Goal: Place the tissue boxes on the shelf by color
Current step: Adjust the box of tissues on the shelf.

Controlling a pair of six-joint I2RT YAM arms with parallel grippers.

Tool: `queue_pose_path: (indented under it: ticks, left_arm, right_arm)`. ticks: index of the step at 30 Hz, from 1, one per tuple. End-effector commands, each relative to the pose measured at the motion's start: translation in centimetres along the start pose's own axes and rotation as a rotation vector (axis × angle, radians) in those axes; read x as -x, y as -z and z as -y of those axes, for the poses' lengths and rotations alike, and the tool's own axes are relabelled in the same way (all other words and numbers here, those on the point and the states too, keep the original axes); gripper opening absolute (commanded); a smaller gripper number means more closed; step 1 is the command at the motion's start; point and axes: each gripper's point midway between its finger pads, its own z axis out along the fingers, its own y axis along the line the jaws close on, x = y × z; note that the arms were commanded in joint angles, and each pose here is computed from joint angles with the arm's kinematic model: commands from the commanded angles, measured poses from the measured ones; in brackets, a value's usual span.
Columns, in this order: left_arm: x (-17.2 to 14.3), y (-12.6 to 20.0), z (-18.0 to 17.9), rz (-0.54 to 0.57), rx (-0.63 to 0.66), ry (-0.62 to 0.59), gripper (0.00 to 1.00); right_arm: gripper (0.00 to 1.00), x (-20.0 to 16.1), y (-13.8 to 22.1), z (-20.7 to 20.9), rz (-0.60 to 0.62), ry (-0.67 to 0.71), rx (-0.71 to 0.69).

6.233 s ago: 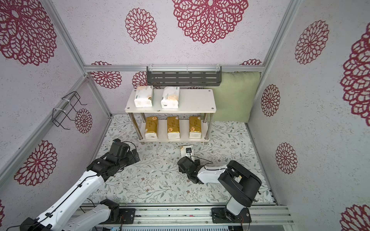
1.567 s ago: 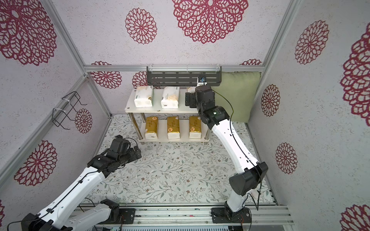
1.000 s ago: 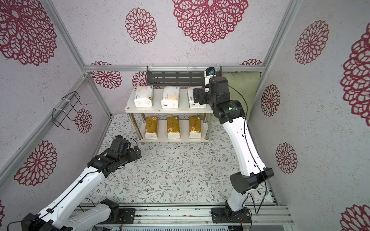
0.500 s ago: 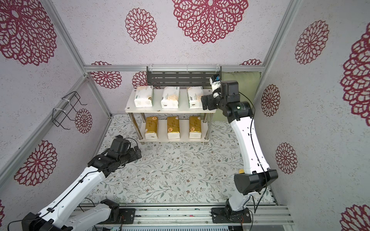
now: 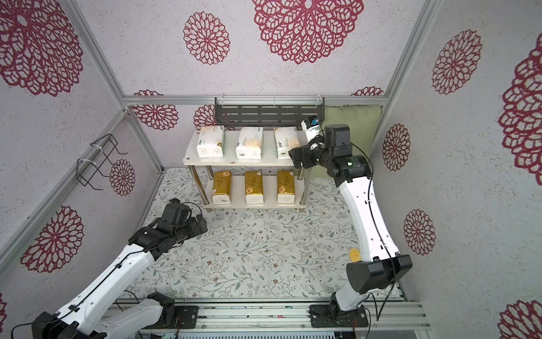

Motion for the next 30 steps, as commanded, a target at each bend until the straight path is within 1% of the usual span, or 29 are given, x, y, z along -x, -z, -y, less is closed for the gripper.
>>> queue_pose_path:
  ticks: [1,6,14,30]
  left_arm:
    - [0.3,0.1,0.3,0.002,-0.006,-0.005,0.97]
    - [0.3,0.2,0.4,0.001,-0.006,-0.003,0.97]
    - [0.3,0.1,0.6,-0.002,-0.009,-0.004,0.97]
    - [0.3,-0.1,0.9,-0.008,-0.005,-0.008,0.98]
  right_arm:
    - [0.97,1.6,1.1,-0.4,0.074,0.044,0.017]
    - [0.95,1.3,0.0,-0.2,0.074,0.035,0.019]
    - [0.93,1.0,-1.0,-0.4,0.112,-0.006,0.041]
    - [0.93,0.7,-2.3,-0.3,0.134,-0.063,0.036]
